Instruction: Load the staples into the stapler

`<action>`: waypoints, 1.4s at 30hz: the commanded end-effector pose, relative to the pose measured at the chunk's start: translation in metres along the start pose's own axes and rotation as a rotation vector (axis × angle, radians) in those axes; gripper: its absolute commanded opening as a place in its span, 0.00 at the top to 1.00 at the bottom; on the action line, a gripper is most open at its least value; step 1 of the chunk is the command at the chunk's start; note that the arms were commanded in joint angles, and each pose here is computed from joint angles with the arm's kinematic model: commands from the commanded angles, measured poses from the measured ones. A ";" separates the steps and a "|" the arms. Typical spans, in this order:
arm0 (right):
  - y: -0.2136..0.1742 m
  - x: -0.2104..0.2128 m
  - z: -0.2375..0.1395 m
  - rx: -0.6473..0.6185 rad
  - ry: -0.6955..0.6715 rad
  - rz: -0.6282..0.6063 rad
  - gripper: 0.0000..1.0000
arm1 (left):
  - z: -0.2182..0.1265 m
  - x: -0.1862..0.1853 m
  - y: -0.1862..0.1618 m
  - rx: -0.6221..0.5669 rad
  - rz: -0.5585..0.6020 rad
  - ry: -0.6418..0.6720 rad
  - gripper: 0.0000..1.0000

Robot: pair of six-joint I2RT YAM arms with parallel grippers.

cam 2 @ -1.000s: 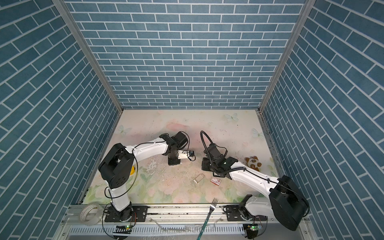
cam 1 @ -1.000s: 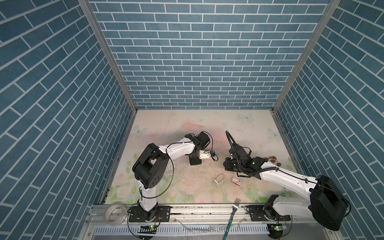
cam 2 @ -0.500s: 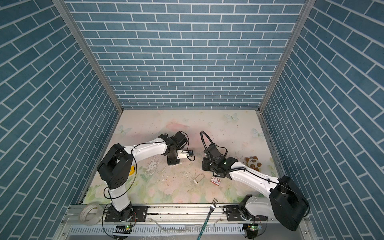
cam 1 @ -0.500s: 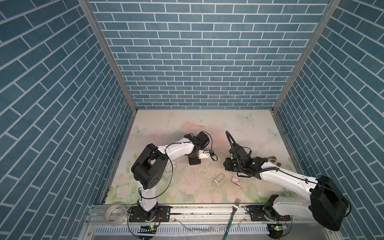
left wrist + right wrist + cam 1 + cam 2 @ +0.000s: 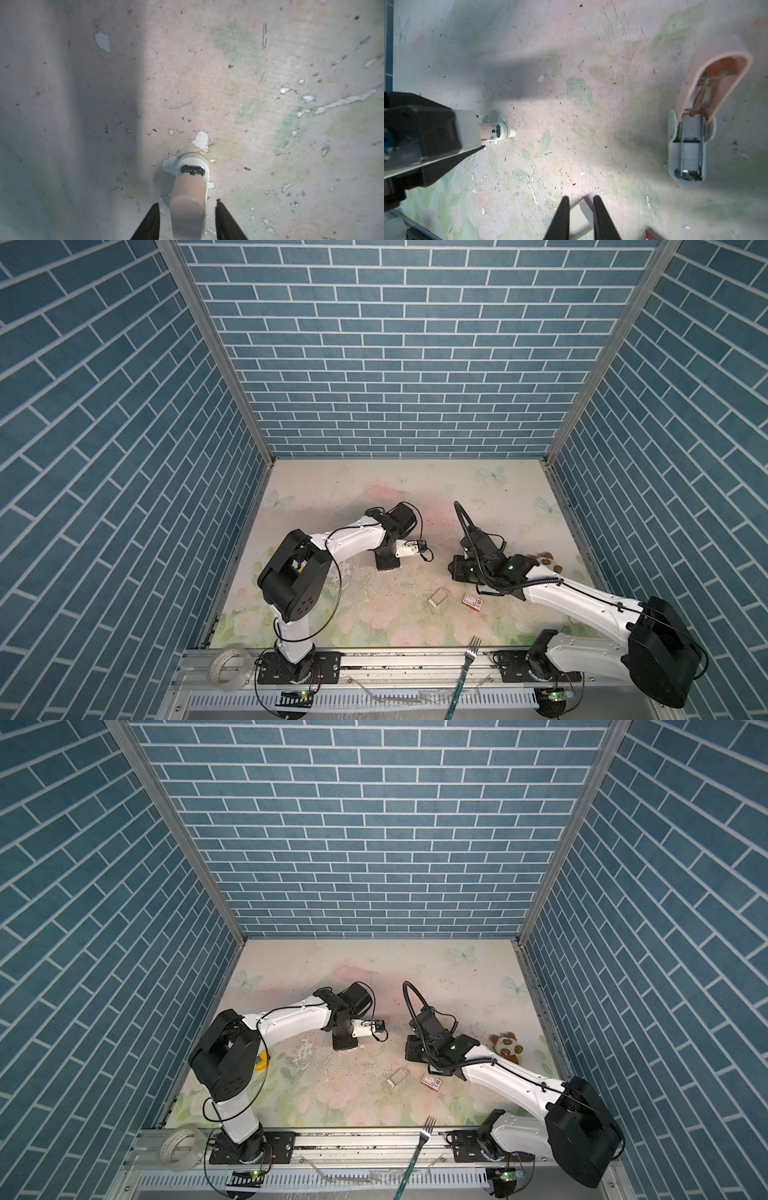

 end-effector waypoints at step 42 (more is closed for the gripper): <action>0.051 -0.067 0.032 -0.065 -0.258 -0.079 0.47 | -0.132 -0.031 -0.013 -0.298 -0.078 -0.017 0.22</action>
Point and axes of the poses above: each gripper's point midway between its finger pads, its own z axis out along the fingers, its own x axis along the line the jaws close on, y = z × x, the point moved 6 cm from there along -z, back along the fingers, and after that the axes turned 9 degrees about z, right-handed, at the moved point
